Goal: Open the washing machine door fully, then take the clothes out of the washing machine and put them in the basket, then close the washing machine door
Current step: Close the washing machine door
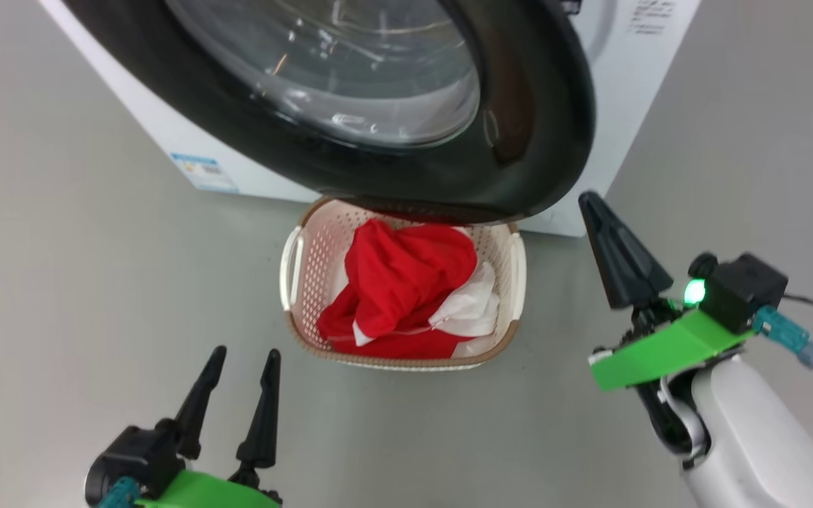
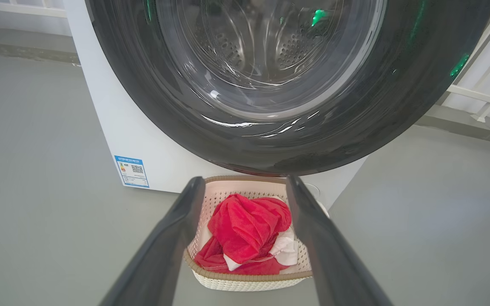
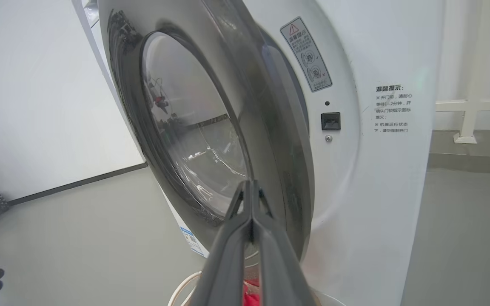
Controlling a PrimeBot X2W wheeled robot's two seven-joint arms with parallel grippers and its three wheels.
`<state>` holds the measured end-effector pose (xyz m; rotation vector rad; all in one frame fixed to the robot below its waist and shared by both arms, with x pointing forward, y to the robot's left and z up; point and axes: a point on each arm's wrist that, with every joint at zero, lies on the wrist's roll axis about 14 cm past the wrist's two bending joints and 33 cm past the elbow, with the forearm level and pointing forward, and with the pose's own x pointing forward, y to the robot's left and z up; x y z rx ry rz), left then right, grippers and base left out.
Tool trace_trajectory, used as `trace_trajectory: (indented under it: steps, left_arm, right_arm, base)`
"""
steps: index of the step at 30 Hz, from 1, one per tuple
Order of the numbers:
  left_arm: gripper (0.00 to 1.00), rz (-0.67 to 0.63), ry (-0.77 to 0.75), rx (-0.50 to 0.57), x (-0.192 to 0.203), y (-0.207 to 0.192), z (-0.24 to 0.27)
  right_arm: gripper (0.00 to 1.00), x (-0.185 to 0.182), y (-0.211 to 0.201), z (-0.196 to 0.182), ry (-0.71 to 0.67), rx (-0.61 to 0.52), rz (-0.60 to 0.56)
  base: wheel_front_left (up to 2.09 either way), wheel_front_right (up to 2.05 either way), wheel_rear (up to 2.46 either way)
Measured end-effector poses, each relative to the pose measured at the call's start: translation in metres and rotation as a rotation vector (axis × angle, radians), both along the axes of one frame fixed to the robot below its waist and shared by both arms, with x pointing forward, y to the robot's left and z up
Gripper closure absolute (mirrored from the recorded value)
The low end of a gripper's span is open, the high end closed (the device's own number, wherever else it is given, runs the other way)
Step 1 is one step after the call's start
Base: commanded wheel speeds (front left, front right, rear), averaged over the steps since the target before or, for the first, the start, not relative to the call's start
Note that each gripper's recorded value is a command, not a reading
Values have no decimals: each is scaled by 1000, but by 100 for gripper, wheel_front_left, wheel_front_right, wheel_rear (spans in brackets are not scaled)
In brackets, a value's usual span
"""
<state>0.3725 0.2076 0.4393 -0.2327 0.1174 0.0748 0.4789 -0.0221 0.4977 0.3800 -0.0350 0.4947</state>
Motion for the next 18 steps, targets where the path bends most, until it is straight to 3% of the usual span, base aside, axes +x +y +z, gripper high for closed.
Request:
trace_trajectory:
  steps: [18]
  left_arm:
    - [0,12,17,-22,34,7,-13]
  right_arm:
    - [100,70,24,-14,-37,39,41]
  base:
    - [0,0,0]
